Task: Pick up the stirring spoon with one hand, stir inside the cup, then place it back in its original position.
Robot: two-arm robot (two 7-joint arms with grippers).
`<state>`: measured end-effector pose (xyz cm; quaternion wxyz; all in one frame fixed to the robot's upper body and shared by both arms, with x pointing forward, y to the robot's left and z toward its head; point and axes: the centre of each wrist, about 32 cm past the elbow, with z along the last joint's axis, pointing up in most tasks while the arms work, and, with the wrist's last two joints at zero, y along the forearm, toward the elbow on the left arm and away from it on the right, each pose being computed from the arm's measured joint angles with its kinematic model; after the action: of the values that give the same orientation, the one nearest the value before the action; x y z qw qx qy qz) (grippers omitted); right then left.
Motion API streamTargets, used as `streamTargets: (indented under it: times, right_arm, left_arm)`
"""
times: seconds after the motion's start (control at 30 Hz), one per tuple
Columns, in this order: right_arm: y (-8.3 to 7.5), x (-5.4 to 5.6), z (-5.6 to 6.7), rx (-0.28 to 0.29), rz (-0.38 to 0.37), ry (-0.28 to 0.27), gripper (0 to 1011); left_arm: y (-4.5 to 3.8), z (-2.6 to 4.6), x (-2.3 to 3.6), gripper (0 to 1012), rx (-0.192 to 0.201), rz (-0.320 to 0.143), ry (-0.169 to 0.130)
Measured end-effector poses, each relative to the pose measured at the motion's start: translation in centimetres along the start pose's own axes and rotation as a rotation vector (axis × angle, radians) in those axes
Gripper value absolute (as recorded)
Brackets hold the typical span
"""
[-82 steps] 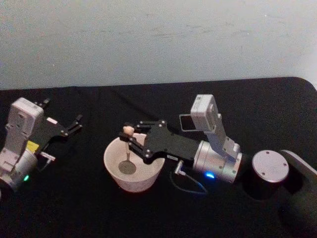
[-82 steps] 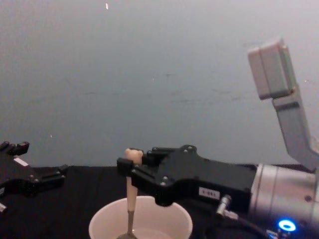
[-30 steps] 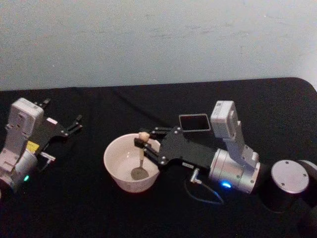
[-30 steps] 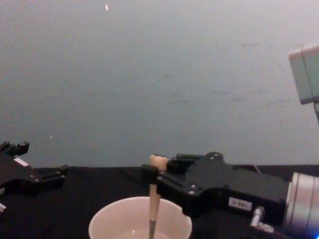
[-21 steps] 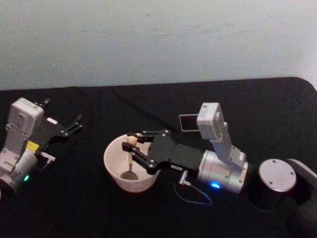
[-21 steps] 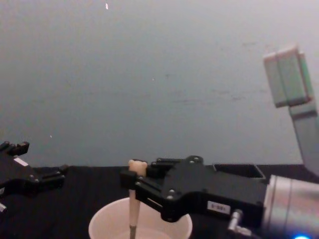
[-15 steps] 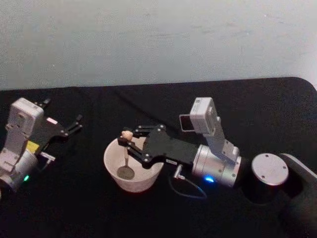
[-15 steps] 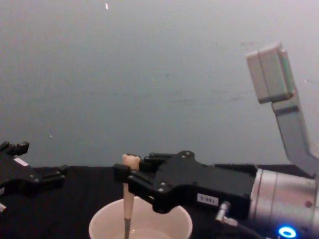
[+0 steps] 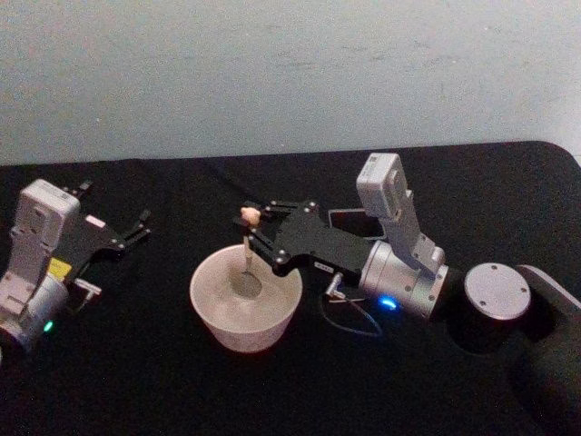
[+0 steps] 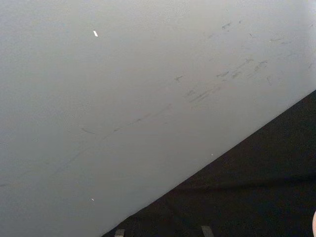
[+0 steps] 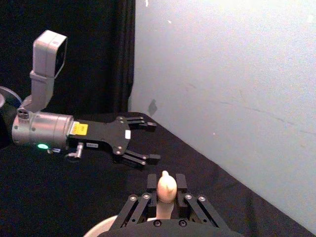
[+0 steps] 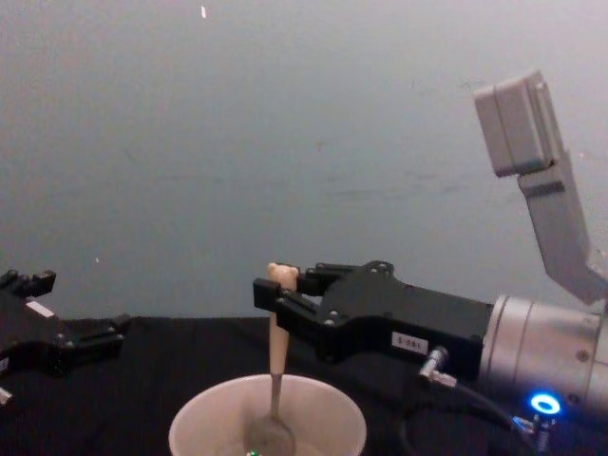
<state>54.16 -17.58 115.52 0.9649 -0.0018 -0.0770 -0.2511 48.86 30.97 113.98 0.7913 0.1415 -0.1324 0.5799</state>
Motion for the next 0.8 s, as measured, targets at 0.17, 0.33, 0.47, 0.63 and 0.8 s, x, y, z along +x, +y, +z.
streamTargets:
  times: [0.17,0.33,0.47,0.63,0.8]
  right_arm:
    - [-0.5,0.2,-0.1,-0.006,-0.014,-0.002,215]
    - [-0.7,0.2,0.0,-0.004,-0.021,-0.003,215]
    - [-1.1,0.3,0.5,0.010,-0.031,-0.012,215]
    - [-1.7,0.6,1.7,0.041,-0.037,-0.032,215]
    - [-2.7,1.0,3.6,0.074,-0.043,-0.059,215]
  left_arm:
    - [0.00,0.00,0.00,1001,0.000,0.000,0.000]
    - [0.00,0.00,0.00,1001,0.000,0.000,0.000]
    - [0.00,0.00,0.00,1001,0.000,0.000,0.000]
    - [0.00,0.00,0.00,1001,0.000,0.000,0.000]
    - [0.00,0.00,0.00,1001,0.000,0.000,0.000]
